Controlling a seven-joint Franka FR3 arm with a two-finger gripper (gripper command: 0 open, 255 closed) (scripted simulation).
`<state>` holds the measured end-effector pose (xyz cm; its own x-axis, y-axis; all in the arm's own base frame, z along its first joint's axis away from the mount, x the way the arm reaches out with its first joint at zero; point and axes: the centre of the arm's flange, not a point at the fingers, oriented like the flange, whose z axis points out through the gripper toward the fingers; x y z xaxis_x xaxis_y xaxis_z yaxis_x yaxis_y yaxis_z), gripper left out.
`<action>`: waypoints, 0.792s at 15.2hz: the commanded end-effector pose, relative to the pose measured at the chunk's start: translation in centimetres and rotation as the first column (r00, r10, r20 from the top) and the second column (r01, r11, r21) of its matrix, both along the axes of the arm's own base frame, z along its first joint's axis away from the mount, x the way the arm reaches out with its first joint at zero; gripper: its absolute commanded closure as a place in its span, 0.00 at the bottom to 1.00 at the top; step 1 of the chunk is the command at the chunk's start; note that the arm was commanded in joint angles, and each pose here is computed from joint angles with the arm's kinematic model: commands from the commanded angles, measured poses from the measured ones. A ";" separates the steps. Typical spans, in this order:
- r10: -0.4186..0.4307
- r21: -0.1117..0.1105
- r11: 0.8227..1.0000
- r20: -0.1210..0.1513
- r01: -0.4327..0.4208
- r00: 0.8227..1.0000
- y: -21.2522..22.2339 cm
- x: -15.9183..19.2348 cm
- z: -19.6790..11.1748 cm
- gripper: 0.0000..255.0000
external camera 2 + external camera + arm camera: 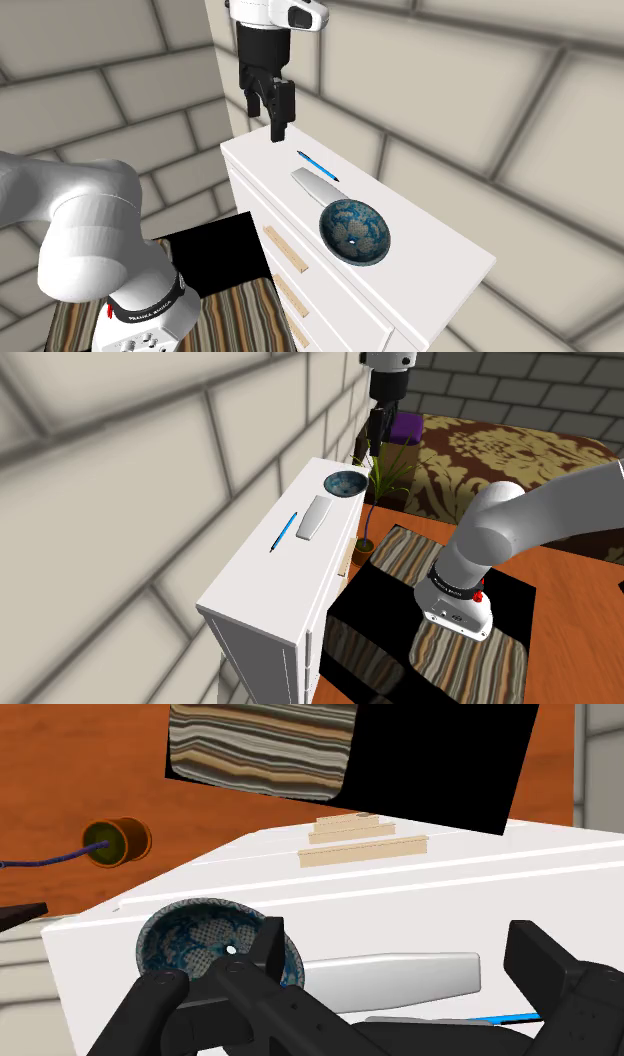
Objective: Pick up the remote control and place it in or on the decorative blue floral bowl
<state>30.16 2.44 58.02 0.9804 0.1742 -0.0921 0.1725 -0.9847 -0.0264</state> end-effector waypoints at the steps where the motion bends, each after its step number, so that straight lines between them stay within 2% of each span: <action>1: 0.000 0.000 1.000 0.000 0.000 1.000 0.0 0.0 0.0 0.00; 3: -0.140 -0.007 0.990 0.008 0.140 0.990 1.4 0.5 -2.1 0.00; 4: -0.209 -0.009 0.978 0.013 0.209 0.978 2.1 0.8 -3.1 0.00; 6: -0.343 -0.014 0.939 0.023 0.343 0.939 3.3 1.6 -5.2 0.00; 7: -0.408 -0.016 0.913 0.028 0.408 0.913 3.9 2.1 -6.2 0.00; 9: -0.531 -0.019 0.846 0.038 0.532 0.846 4.9 3.2 -8.3 0.00; 10: -0.589 -0.019 0.807 0.044 0.590 0.807 5.4 3.7 -9.3 0.00; 12: -0.696 -0.020 0.717 0.054 0.697 0.716 6.1 5.0 -11.4 0.00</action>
